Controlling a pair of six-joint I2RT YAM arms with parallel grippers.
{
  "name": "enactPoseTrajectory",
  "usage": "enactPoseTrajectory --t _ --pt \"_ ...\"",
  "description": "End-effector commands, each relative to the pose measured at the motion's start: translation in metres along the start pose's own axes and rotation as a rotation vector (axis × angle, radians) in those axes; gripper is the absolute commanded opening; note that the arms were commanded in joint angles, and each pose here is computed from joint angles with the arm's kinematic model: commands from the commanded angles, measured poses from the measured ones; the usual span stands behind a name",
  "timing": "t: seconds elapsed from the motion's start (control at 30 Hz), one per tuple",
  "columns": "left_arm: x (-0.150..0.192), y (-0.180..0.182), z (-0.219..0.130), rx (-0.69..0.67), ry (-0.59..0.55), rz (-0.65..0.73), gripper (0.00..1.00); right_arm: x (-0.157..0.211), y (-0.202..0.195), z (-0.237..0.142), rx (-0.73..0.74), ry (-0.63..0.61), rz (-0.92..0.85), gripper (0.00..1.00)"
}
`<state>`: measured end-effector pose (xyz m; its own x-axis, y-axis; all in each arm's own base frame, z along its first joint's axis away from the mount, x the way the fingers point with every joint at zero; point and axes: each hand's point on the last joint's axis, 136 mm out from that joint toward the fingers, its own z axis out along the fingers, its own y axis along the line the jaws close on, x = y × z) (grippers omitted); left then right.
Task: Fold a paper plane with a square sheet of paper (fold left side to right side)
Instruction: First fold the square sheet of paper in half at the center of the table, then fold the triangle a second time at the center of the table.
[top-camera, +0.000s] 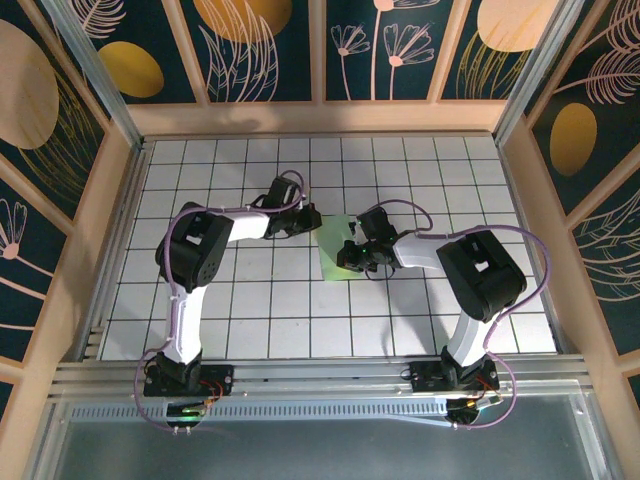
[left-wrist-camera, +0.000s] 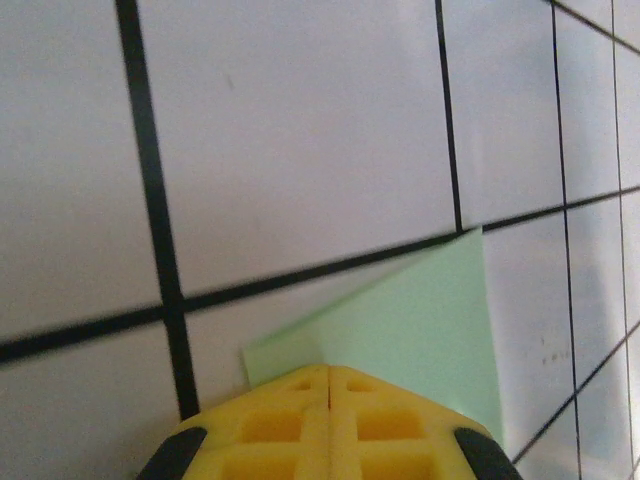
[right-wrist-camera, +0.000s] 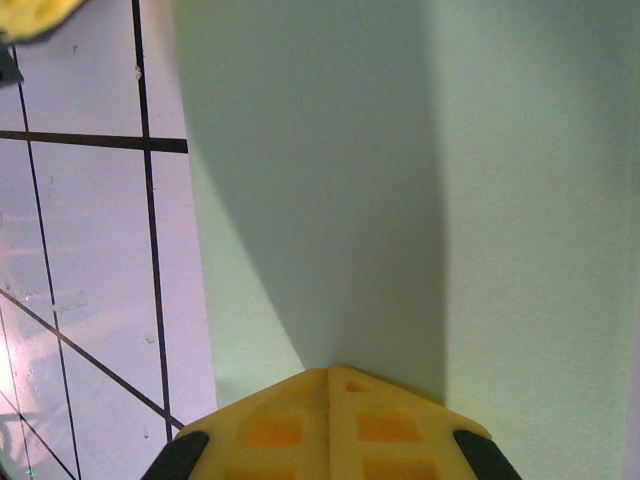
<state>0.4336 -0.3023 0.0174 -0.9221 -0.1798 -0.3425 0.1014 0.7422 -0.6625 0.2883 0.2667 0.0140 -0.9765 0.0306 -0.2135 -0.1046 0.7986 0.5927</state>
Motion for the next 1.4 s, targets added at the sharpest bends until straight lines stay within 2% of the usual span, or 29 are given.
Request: enactPoseTrajectory --t 0.0,0.2,0.4,0.6,0.8,1.1,1.37 --pt "-0.014 0.041 0.007 -0.118 -0.018 -0.010 0.00 0.052 -0.070 0.006 0.237 0.148 0.103 0.00" --pt "-0.027 0.038 0.006 -0.119 -0.027 0.012 0.00 0.050 -0.066 0.005 0.219 0.138 0.110 0.00" --pt "-0.028 0.017 -0.023 -0.086 -0.057 0.048 0.00 0.047 -0.059 0.007 0.183 0.119 0.127 0.00" --pt "0.007 -0.015 -0.047 0.007 -0.010 0.058 0.00 0.044 -0.057 0.008 0.180 0.112 0.122 0.00" --pt "0.057 -0.038 -0.036 0.059 0.099 0.064 0.00 0.045 -0.056 0.009 0.181 0.117 0.123 0.00" --pt "0.078 -0.020 -0.016 0.019 0.151 0.035 0.00 0.042 -0.054 0.009 0.183 0.117 0.115 0.00" --pt "0.087 -0.001 -0.013 -0.044 0.158 0.029 0.00 0.037 -0.047 0.008 0.165 0.111 0.108 0.00"
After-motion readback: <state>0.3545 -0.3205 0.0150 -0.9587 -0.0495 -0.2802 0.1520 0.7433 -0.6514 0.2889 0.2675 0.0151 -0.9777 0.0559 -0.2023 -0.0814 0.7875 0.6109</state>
